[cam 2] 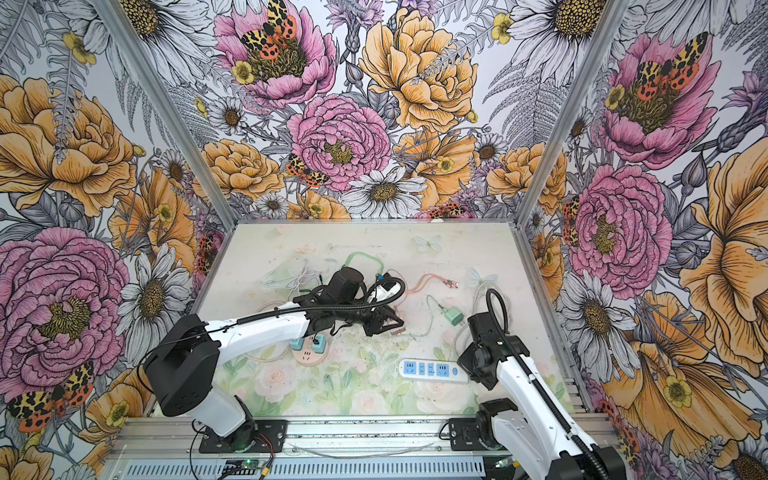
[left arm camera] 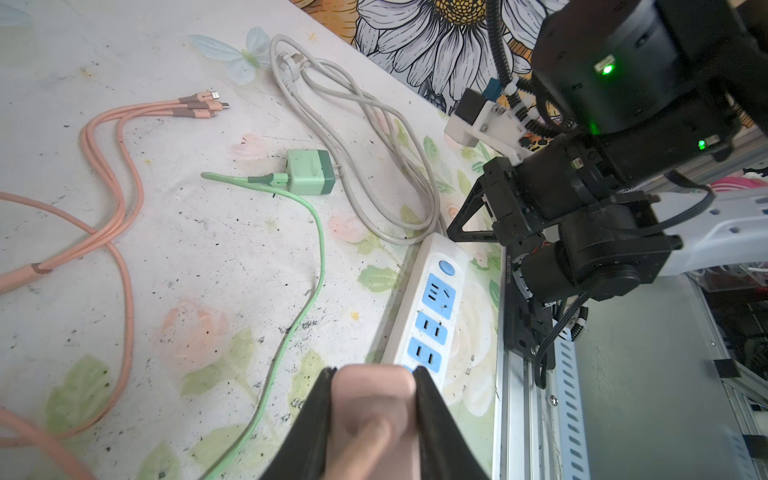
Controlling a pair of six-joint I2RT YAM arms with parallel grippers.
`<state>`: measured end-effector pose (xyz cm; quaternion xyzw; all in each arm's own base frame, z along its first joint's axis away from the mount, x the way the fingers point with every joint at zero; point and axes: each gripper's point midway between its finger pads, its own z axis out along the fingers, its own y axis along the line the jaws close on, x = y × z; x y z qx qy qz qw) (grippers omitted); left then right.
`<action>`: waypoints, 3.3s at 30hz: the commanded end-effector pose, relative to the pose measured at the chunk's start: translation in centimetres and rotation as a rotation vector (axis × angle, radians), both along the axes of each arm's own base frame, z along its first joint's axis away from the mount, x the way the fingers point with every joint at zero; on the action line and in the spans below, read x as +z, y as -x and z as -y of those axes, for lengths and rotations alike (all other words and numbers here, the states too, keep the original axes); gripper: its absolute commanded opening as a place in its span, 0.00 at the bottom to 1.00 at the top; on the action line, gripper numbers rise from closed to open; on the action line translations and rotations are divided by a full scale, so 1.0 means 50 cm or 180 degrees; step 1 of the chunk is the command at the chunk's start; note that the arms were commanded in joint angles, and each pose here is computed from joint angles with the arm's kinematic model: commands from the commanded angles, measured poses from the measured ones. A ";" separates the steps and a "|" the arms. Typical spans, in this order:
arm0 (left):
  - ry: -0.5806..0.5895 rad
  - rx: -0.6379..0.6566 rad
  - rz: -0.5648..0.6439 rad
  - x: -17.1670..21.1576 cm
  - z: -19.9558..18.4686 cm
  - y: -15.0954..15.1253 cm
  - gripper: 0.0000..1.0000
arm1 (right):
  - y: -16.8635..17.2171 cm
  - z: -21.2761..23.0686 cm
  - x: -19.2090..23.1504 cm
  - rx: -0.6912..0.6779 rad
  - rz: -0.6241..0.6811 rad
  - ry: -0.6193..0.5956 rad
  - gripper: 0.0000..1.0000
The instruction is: Insert the plug
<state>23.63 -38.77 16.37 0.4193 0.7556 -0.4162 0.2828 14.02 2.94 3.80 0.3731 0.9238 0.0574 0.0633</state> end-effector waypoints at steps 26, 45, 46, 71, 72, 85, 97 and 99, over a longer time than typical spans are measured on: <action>0.0038 -0.0018 0.0379 0.001 -0.024 0.018 0.21 | -0.097 -0.118 -0.020 0.0784 0.0116 -0.0056 0.00; -0.0466 -0.0076 0.0782 -0.107 -0.025 0.025 0.22 | -0.188 -0.118 0.090 0.1297 0.0831 0.0095 0.02; -0.0479 -0.0077 0.0799 -0.108 -0.027 0.026 0.22 | -0.189 -0.120 0.088 0.1308 0.0811 0.0084 0.02; -0.0496 -0.0210 0.0690 -0.140 -0.057 0.066 0.18 | -0.218 -0.136 0.096 0.1219 0.0978 -0.0038 0.06; -0.0512 -0.0216 0.0690 -0.142 -0.060 0.068 0.18 | -0.219 -0.135 0.097 0.1212 0.0984 -0.0035 0.06; -0.0757 -0.0275 0.0670 -0.192 -0.079 0.079 0.23 | -0.222 -0.140 0.093 0.1189 0.0989 -0.0077 0.06; -0.1242 -0.0438 0.0782 -0.284 -0.091 0.110 0.26 | -0.211 -0.141 0.076 0.1117 0.0974 -0.0140 0.06; -0.1268 -0.0412 0.0757 -0.289 -0.096 0.111 0.26 | -0.211 -0.142 0.076 0.1117 0.0979 -0.0155 0.06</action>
